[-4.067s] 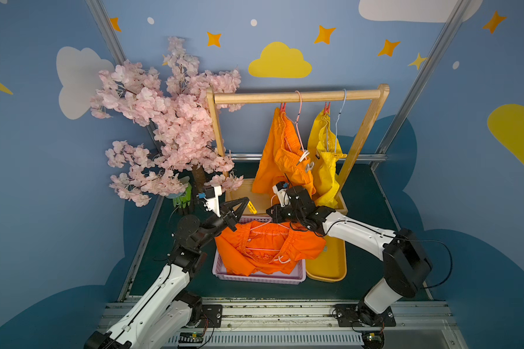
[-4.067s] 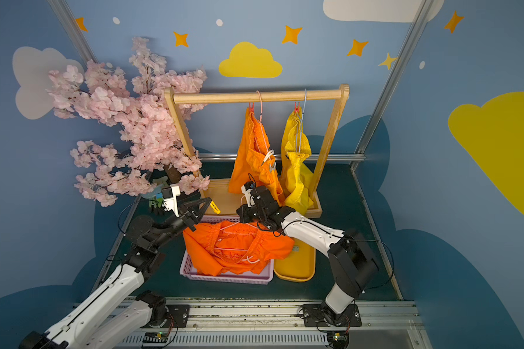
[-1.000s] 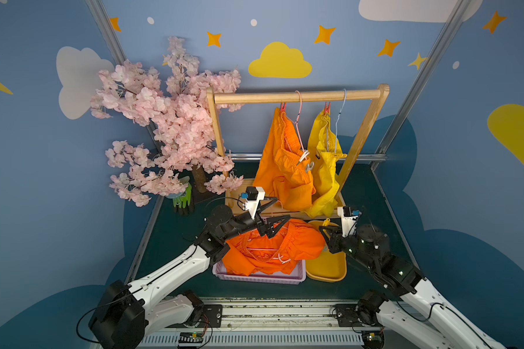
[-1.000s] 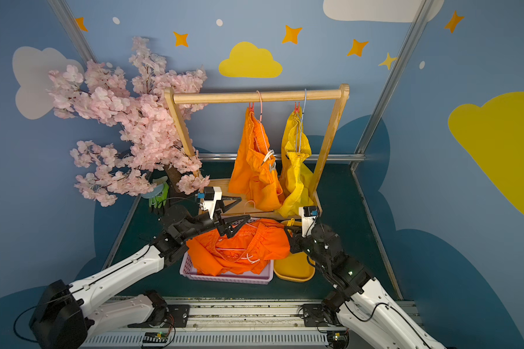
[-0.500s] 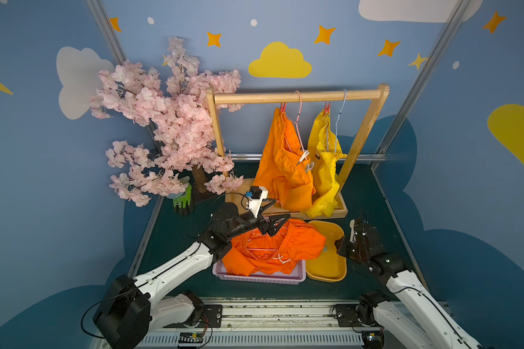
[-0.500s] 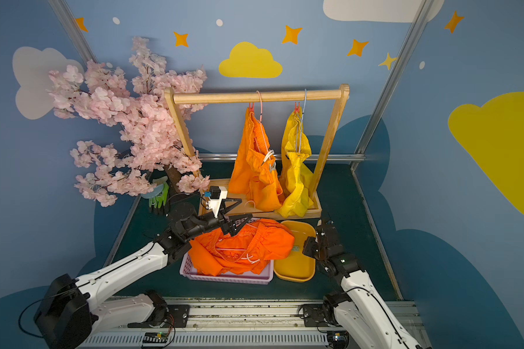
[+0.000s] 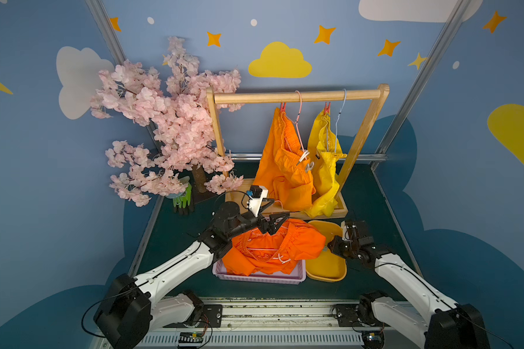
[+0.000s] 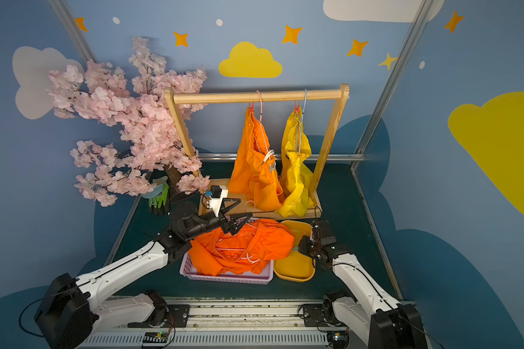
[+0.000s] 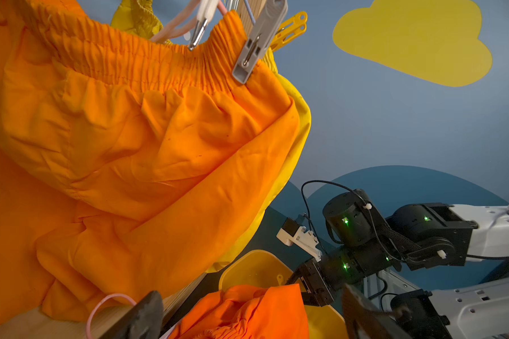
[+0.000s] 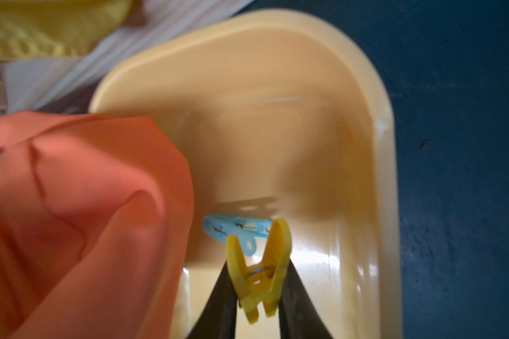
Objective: Remove the clothespins securing shorts to the hanger
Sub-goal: Place the clothespin in the storage box.
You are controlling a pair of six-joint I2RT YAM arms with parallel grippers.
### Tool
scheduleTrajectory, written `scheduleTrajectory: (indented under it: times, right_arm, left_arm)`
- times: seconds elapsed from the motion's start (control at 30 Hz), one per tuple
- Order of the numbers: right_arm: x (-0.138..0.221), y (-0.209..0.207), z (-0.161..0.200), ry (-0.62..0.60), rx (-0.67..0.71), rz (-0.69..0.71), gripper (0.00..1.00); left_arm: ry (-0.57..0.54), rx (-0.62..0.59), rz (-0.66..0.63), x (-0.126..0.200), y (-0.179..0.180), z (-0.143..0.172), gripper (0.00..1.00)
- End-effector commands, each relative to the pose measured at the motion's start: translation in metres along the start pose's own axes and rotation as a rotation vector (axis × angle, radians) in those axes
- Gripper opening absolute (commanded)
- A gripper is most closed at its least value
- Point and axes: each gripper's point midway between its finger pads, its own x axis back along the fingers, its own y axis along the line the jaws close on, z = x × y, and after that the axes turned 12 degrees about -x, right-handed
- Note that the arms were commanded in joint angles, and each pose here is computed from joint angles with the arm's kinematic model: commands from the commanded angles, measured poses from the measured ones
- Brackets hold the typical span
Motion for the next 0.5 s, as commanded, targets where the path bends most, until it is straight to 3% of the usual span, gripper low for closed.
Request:
scheduleTrajectory:
  times: [0.0,0.17,0.4,0.47]
  right_arm:
    - [-0.004,-0.002,-0.002,0.021,0.008,0.031,0.14]
    - [-0.006,-0.003,-0.004,0.057,0.031,0.061,0.20]
    - [0.004,0.008,-0.007,0.069,0.078,0.034,0.47]
    - [0.009,0.011,-0.006,0.069,0.098,0.021,0.50]
  left_arm:
    - [0.020,0.005,-0.034,-0.002,0.008,0.000,0.95]
    - [0.025,0.002,-0.040,0.000,0.008,0.001,0.95]
    - [0.120,0.030,-0.135,-0.003,0.027,0.022,0.93]
    - [0.138,0.048,-0.188,-0.002,0.036,0.029,0.92]
